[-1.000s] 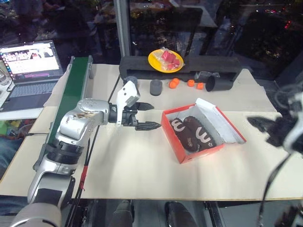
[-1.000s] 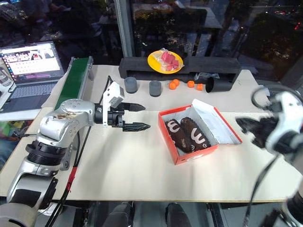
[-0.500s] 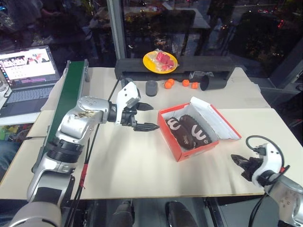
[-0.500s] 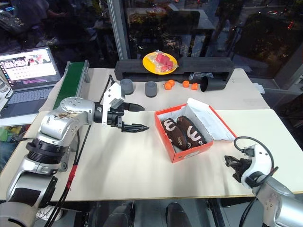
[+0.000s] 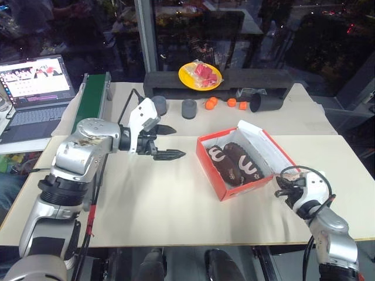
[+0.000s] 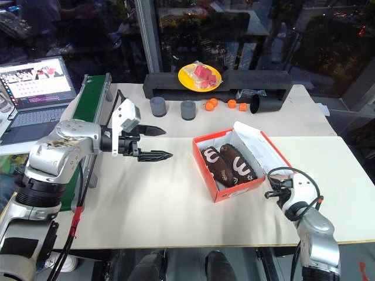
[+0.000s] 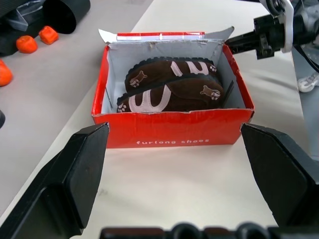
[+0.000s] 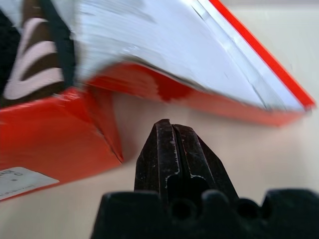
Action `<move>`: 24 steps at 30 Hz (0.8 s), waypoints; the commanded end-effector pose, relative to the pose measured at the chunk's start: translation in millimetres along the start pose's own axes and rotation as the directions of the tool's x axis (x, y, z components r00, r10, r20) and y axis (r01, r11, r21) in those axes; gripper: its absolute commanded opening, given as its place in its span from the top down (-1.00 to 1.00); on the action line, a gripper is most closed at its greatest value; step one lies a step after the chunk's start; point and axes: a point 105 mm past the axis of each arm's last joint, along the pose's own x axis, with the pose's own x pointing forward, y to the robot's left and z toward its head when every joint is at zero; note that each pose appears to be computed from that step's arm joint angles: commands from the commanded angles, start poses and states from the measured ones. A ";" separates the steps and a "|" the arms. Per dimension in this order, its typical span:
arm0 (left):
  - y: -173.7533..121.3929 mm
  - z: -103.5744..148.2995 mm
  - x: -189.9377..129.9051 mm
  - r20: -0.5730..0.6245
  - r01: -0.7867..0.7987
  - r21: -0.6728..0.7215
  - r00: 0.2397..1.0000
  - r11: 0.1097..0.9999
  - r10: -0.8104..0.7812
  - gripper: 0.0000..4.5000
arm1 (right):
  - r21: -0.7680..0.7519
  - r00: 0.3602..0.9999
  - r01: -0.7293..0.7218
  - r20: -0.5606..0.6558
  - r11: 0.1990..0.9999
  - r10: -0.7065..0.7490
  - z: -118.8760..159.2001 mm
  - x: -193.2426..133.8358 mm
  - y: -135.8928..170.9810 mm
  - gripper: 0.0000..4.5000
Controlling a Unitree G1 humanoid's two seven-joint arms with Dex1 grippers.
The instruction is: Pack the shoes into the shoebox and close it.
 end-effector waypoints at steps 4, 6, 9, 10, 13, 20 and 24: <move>-0.3 19.1 -4.4 0.023 -0.003 0.054 1.000 0.999 0.001 -1.00 | -0.166 0.985 0.121 0.144 0.979 -0.098 30.2 5.0 -10.6 0.99; 0.4 20.1 -3.7 0.024 -0.003 0.055 1.000 0.998 0.002 -1.00 | -0.204 0.979 0.149 0.166 0.967 -0.116 35.3 6.5 -13.0 0.99; 1.3 21.8 -2.0 0.029 -0.003 0.056 1.000 0.998 0.001 -1.00 | -0.317 0.961 0.210 0.242 0.925 -0.135 58.6 9.5 -16.1 0.99; 1.3 22.1 -1.4 0.032 -0.002 0.056 0.999 0.998 0.001 -1.00 | -0.348 0.955 0.220 0.266 0.911 -0.129 66.6 10.4 -15.1 0.99; 1.4 22.8 0.1 0.036 -0.001 0.056 0.999 0.998 -0.001 -1.00 | -0.402 0.948 0.208 0.308 0.892 -0.083 83.6 13.5 -6.6 0.99; 0.8 22.8 2.6 0.044 0.002 0.053 0.999 0.999 -0.004 -1.00 | -0.467 0.944 0.064 0.314 0.882 0.098 104.2 17.2 23.6 0.99; 1.4 22.0 2.5 0.045 -0.003 0.052 0.999 0.999 0.001 -1.00 | -0.472 0.944 -0.047 0.266 0.880 0.193 102.3 14.8 37.4 0.99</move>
